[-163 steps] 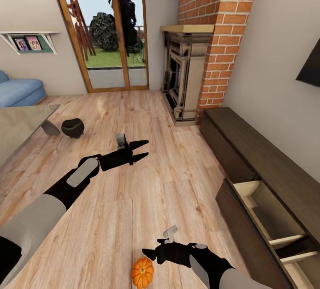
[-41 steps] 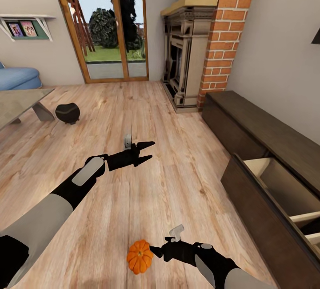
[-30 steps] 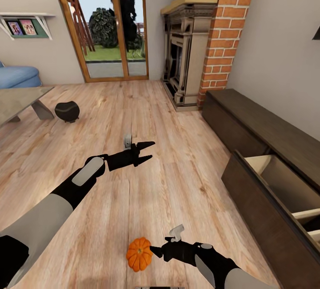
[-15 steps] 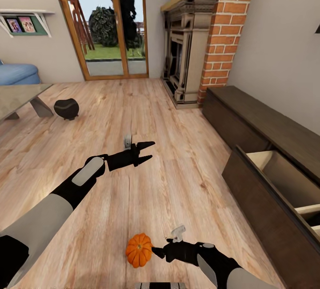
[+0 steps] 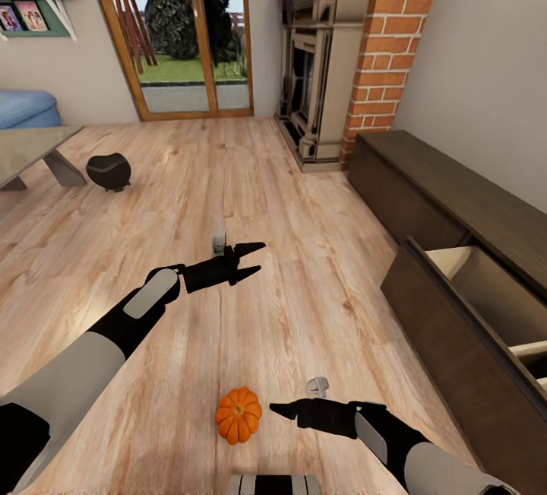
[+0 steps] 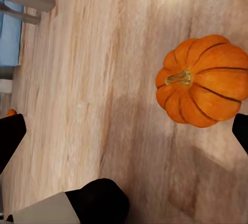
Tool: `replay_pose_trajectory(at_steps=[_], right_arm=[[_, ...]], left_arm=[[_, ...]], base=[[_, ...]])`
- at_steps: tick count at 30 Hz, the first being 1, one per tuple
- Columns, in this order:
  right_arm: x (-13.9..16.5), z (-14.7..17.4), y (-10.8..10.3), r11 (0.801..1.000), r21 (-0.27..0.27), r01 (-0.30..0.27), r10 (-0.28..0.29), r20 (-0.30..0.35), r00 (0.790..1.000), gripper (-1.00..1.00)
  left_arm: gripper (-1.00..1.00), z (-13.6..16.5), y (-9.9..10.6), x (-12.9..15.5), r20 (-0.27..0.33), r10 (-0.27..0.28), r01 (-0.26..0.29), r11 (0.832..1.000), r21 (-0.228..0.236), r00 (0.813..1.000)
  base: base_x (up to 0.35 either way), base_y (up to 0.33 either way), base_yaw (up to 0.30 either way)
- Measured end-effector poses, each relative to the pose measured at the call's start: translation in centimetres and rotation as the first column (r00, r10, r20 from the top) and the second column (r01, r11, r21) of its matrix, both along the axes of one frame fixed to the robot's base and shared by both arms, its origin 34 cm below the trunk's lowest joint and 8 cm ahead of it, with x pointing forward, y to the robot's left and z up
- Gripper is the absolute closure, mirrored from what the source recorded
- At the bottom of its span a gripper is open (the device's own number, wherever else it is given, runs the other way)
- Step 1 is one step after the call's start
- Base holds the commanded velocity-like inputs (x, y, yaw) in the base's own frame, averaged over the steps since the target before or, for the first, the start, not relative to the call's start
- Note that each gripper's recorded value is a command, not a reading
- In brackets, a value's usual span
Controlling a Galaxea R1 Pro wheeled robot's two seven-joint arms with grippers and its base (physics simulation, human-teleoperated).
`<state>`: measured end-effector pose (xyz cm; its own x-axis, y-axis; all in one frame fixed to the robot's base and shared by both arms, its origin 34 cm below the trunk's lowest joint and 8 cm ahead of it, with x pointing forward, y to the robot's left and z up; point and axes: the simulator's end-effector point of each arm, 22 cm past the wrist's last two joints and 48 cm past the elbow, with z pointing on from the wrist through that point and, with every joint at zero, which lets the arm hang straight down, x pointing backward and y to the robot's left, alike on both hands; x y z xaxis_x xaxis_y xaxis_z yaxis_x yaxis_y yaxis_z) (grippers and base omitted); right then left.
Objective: Place each of the two pumpkins and all three candles from the living room inside a cabinet in the living room (use any cabinet), then make sure every cabinet is closed, and position the cauldron so it is next to a table in the living room.
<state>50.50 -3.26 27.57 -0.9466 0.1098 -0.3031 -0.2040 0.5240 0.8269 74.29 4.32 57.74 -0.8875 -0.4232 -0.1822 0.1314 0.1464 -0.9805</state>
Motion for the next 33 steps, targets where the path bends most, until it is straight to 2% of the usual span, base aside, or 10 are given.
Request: replay_pose_trajectory(at_steps=[3,8,15,22,26,33], right_arm=[[0.6,0.2,-0.1,1.0,0.01,0.002,-0.002,0.015,1.0,-1.0],[2.5,1.1,-0.4,0.998,0.049,0.036,-0.038,0.039,0.999,-1.0],[4.1,0.4,-2.2,0.993,0.056,0.101,-0.102,0.024,0.994,-1.0],[4.6,-0.6,-3.0,0.988,0.062,0.143,-0.143,0.001,0.99,-1.0],[5.2,-1.3,-3.6,0.98,0.069,0.189,-0.188,-0.018,0.982,-1.0],[4.6,-2.4,-3.2,0.981,0.07,0.183,-0.181,-0.034,0.983,-1.0]], left_arm=[[-1.0,-0.8,-0.1,0.1,-0.012,-0.001,0.001,1.0,-0.001,1.0],[-1.0,-2.2,-0.2,0.1,-0.032,-0.002,0.002,1.0,-0.002,0.999],[-1.0,-4.1,-0.3,0.2,-0.061,-0.003,0.003,1.0,-0.003,0.998],[-1.0,-6.2,-0.3,0.3,-0.09,-0.003,0.003,1.0,-0.003,0.996],[-1.0,-7.2,-0.4,0.3,-0.107,-0.004,0.004,1.0,-0.005,0.994],[-1.0,-9.2,-0.5,0.2,-0.135,-0.006,0.005,1.0,-0.006,0.991]], base=[[0.0,0.0,0.0],[0.0,0.0,0.0],[0.0,0.0,0.0],[0.0,0.0,0.0],[0.0,0.0,0.0],[0.0,0.0,0.0]])
